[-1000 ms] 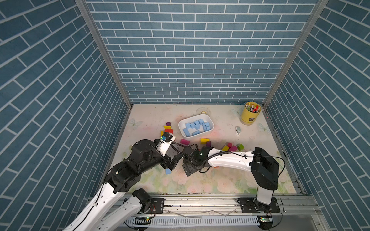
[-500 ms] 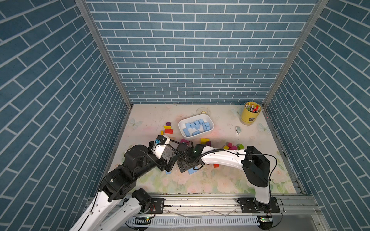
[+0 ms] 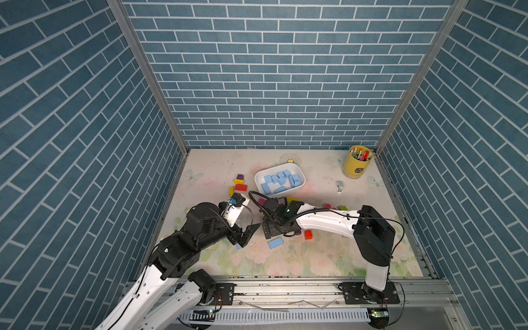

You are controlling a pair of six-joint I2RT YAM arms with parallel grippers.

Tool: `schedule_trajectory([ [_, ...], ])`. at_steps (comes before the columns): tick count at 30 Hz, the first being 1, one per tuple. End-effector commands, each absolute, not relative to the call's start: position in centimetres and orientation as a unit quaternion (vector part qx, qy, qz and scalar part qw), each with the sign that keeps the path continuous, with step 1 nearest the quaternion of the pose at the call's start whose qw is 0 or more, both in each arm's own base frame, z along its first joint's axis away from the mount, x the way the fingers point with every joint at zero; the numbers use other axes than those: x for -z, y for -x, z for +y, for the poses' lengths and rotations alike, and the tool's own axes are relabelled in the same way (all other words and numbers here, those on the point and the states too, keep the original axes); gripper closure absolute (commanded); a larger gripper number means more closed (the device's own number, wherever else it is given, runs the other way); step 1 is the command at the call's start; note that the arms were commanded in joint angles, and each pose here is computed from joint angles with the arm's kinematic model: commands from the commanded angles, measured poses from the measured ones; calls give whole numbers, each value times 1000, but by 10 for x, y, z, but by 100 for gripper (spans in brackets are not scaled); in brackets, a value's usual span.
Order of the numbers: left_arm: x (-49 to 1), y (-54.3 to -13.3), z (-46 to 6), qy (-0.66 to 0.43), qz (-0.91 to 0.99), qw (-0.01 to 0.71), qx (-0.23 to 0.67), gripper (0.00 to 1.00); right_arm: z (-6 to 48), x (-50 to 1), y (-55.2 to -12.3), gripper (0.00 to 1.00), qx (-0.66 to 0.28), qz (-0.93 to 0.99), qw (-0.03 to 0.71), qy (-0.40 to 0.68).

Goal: Pick out the blue building blocks
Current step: Pick up the building block from the center of the board.

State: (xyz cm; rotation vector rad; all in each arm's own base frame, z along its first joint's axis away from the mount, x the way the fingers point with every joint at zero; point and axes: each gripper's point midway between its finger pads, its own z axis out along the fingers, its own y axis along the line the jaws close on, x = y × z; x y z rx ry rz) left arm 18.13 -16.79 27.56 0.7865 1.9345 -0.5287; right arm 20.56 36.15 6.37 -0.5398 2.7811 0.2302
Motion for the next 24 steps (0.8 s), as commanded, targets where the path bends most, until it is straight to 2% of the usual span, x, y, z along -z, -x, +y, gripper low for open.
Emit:
schedule_trajectory([
  [1,-289,-180,-160,-316,783,495,205,1,353,-78,-203,1,-82,968,165,168],
  [10,-295,-182,-145,-295,780,522,178,1,351,-64,-175,2,-59,966,155,200],
  [24,-292,-184,-146,-295,784,516,178,1,363,-40,-156,6,-50,965,122,227],
])
